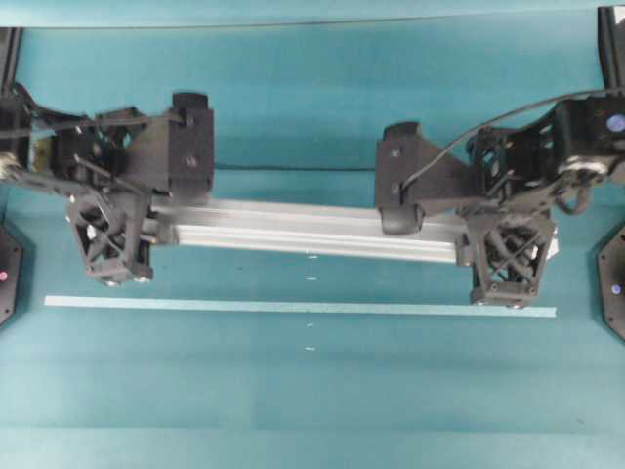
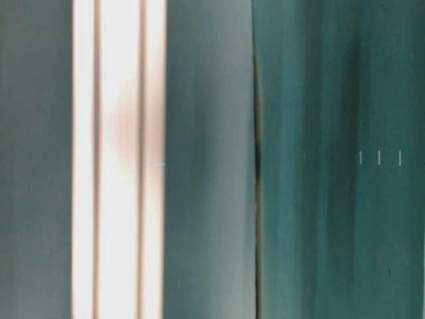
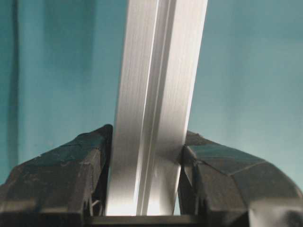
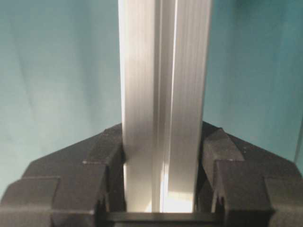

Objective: Lift the metal rail with both hands.
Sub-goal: 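Lift the rail with both grippers and raise it toward the back, then lower the held rail back down onto the table with both grippers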

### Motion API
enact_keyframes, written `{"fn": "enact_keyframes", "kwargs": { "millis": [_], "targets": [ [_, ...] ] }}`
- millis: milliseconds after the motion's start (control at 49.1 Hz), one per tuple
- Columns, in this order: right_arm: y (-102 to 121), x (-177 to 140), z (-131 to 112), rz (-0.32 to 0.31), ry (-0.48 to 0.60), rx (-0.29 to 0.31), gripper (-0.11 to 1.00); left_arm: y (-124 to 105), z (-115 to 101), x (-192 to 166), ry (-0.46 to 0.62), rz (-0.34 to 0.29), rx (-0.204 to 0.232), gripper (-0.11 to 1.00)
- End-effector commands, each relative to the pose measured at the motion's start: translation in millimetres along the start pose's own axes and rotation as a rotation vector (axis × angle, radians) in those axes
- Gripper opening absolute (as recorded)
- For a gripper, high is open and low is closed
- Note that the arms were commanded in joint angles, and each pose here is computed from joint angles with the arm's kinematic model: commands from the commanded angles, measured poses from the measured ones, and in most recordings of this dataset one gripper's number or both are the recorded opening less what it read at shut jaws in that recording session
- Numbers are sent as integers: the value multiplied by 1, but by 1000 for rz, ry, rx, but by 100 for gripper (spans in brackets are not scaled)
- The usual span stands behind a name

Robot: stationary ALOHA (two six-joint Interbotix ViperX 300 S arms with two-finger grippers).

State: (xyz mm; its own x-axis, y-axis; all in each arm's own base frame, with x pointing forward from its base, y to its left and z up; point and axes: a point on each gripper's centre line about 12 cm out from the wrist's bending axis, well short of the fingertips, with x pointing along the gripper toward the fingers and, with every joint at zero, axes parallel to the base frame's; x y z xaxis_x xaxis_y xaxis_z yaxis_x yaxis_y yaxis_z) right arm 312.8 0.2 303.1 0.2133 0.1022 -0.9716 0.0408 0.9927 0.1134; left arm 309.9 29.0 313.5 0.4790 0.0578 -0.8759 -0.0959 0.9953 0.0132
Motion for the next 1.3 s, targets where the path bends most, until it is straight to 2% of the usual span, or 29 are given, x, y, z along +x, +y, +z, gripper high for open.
{"fn": "enact_keyframes", "kwargs": {
  "millis": [0, 285, 529, 773, 1160, 1282],
  "targets": [
    [13, -32, 12, 27, -101, -15, 37, 8, 25, -37, -115, 16, -29, 32],
    [14, -73, 9, 4, -71, -1, 37, 9, 41, -75, -121, 17, -31, 32],
    [17, -108, 13, -10, -100, -4, 37, 9, 48, -102, -116, 17, -37, 32],
    [19, -130, 17, -11, -85, -10, 37, 8, 55, -121, -77, 15, -38, 32],
    [17, -121, 16, -16, -56, -5, 37, 8, 56, -121, -51, 15, -47, 32],
    [15, -111, 14, -28, -25, 0, 37, 8, 52, -108, -26, 16, -50, 32]
  ]
}}
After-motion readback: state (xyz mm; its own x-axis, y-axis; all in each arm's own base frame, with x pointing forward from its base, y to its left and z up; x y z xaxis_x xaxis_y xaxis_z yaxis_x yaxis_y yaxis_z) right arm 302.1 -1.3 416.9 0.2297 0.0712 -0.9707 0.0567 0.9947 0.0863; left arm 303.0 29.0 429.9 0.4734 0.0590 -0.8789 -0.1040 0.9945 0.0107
